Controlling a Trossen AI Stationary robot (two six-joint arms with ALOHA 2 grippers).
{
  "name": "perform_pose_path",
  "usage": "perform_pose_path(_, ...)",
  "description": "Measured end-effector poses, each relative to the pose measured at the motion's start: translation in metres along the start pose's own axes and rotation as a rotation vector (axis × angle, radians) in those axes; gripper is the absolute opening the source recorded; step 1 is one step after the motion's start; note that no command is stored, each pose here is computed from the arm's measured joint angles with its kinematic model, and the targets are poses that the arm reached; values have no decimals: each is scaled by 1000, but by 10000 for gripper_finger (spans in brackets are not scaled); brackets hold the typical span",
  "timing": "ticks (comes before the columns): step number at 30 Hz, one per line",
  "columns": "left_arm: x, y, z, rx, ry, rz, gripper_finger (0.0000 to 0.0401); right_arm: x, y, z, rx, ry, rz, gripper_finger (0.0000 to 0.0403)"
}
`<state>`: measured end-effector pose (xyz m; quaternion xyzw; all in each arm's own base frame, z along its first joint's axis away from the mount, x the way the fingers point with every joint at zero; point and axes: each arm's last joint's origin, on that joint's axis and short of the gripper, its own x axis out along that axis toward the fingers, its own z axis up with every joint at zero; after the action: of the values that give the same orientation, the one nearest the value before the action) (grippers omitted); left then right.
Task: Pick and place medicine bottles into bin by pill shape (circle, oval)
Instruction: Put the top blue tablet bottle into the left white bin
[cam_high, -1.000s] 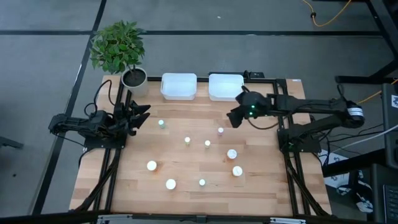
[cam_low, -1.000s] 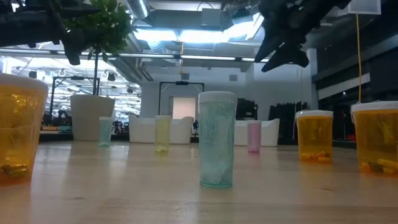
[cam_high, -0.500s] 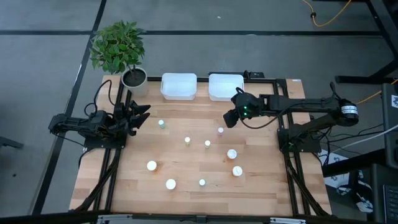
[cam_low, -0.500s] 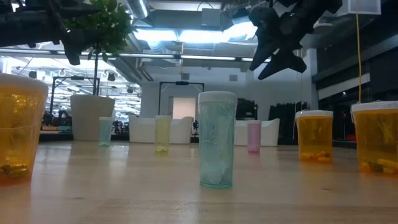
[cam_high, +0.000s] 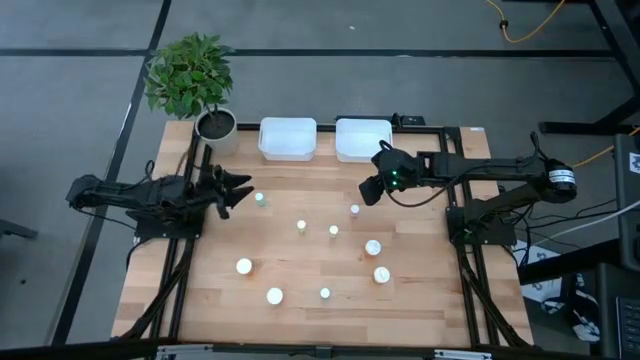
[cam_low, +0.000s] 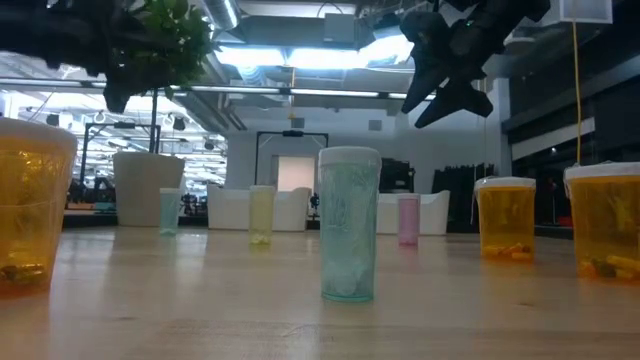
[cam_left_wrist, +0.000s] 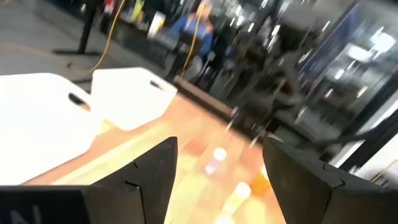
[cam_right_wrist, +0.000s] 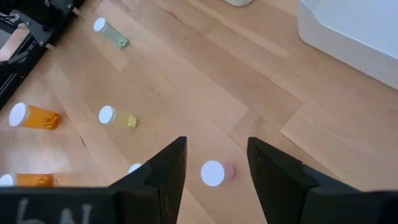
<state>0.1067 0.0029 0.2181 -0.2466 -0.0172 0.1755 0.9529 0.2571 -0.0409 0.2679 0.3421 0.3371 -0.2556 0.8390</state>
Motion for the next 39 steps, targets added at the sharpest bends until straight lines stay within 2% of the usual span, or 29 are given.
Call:
perform_pose_path(3,10,-12,11,50,86,59,229,0,0,0,0,0,0,171)
perform_pose_path(10,42,-34,20,149,326,211,229,0,0,0,-1,-1,0,171)
perform_pose_path(15,63,-41,16,86,463,360,229,0,0,0,-1,-1,0,171)
perform_pose_path(24,84,-28,6,-25,670,755,229,0,0,0,-1,-3,1,171)
perform_pose_path(29,97,-19,-4,-94,759,793,229,0,0,0,-3,-2,1,171)
perform_pose_path(39,108,-8,-15,-102,808,867,229,0,0,0,-29,-2,0,171)
